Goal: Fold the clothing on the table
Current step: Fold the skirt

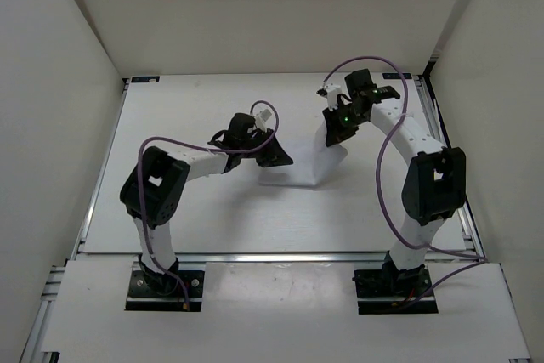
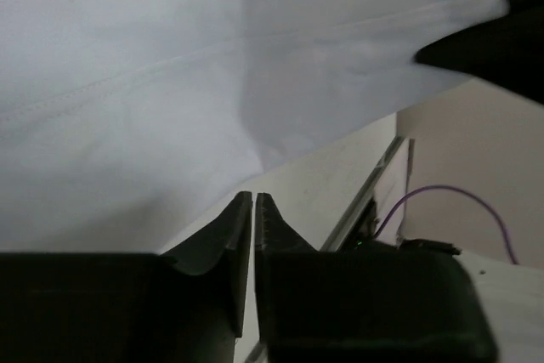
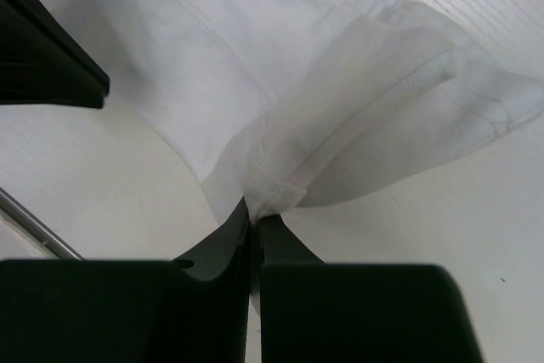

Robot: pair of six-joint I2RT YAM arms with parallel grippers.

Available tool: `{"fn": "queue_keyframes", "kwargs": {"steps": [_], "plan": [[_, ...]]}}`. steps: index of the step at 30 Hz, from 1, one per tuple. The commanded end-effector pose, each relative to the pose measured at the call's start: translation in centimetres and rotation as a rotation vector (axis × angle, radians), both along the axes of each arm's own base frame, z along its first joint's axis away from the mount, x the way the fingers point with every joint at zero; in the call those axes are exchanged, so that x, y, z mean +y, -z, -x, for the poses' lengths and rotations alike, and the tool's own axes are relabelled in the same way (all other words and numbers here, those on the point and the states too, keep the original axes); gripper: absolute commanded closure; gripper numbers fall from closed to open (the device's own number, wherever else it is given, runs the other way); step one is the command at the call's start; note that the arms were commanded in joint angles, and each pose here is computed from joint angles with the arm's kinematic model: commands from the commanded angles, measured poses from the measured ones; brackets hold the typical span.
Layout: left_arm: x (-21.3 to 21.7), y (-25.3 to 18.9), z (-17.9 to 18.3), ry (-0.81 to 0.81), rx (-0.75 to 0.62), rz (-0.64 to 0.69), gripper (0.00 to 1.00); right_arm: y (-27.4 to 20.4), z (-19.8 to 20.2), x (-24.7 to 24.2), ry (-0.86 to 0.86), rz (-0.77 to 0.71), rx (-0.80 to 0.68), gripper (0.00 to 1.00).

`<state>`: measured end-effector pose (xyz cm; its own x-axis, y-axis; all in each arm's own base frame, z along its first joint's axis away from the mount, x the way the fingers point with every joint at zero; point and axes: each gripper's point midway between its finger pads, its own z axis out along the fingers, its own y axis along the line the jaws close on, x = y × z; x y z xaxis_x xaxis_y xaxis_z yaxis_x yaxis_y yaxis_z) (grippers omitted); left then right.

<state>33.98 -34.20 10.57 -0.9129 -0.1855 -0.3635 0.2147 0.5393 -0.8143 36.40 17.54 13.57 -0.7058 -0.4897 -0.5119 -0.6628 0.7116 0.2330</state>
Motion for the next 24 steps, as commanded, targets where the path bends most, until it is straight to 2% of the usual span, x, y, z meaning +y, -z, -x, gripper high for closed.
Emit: {"fn": "queue_keyframes", "kwargs": {"steps": [1,6,15,18,24], "plan": [[-1.1,-0.7,-0.3,0.037,-0.011,0.033,0.86,-2.6,-1.0,0.2,0.01,-0.061,-0.05,1.0],[-3.4,0.3,-0.6,0.03,0.033,0.061,0.92,-3.3,-0.8,0.7,-0.004,-0.092,-0.055,1.0],[-8.6,-0.6,-1.3,0.052,0.032,0.105,0.93,-5.2,-0.7,0.9,-0.003,-0.136,-0.074,1.0],[-8.7,0.8,-1.5,0.033,0.062,0.067,1.0,-5.6,-0.4,0.9,-0.004,-0.141,-0.085,1.0],[-6.5,3.7,-1.6,-0.036,0.117,-0.015,1.0,-6.7,-0.3,0.2,0.019,-0.159,-0.097,1.0]]}}
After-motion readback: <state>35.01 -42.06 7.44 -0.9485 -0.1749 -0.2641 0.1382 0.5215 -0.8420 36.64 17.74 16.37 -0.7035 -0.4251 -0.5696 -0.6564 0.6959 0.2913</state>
